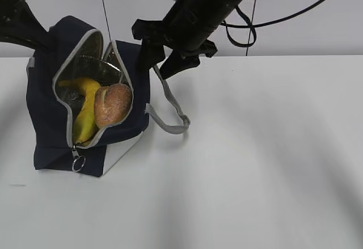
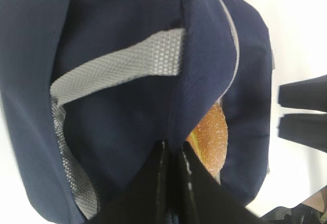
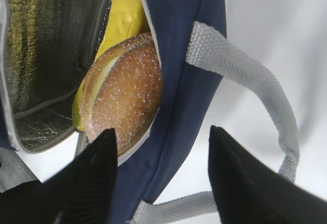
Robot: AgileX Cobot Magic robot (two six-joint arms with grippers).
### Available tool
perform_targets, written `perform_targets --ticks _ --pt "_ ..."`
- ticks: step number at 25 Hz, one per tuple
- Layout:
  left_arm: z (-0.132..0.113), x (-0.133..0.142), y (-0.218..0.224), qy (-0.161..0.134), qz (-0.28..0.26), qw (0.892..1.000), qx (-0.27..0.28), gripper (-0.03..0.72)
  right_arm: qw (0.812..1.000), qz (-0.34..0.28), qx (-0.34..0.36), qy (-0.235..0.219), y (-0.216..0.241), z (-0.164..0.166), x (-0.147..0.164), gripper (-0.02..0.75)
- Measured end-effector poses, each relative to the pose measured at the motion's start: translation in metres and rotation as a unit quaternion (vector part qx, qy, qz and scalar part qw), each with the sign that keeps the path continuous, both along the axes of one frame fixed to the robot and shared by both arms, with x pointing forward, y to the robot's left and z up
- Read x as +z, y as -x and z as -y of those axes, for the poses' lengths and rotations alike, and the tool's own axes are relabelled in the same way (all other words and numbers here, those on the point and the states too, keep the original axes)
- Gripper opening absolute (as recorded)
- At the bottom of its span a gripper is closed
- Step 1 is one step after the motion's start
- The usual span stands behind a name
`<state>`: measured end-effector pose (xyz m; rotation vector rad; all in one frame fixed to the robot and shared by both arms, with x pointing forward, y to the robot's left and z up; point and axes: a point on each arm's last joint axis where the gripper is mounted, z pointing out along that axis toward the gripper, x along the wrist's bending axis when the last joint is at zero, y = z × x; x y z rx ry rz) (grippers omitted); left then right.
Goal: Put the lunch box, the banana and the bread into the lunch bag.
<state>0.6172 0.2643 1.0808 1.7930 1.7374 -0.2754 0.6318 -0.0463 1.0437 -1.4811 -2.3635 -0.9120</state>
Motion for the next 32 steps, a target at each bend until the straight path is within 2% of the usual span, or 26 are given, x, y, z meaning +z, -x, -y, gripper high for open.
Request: perform_targets --ticks 8,17,21,26,32 --pt "0.0 0.0 0.0 0.0 0.0 1.0 0.0 -0.013 0.999 -0.02 -0.013 -0.021 -0.012 -0.007 -0.029 0.384" --pt "0.0 0.0 0.0 -0.001 0.0 1.0 0.0 -0.013 0.999 -0.011 0.018 -0.031 -0.002 -0.03 -0.036 0.024" --pt "0.0 0.0 0.0 -0.001 0.0 1.0 0.0 -0.013 0.999 -0.005 0.024 -0.033 -0.002 -0.03 -0.033 0.006" --pt "0.001 0.001 0.0 0.006 0.0 1.0 0.001 -0.013 0.999 0.013 0.031 -0.035 0.002 -0.024 -0.015 0.006" --pt "0.007 0.006 -0.001 0.05 0.003 0.999 0.006 -0.013 0.999 0.018 0.046 -0.005 0.007 0.002 0.011 0.006"
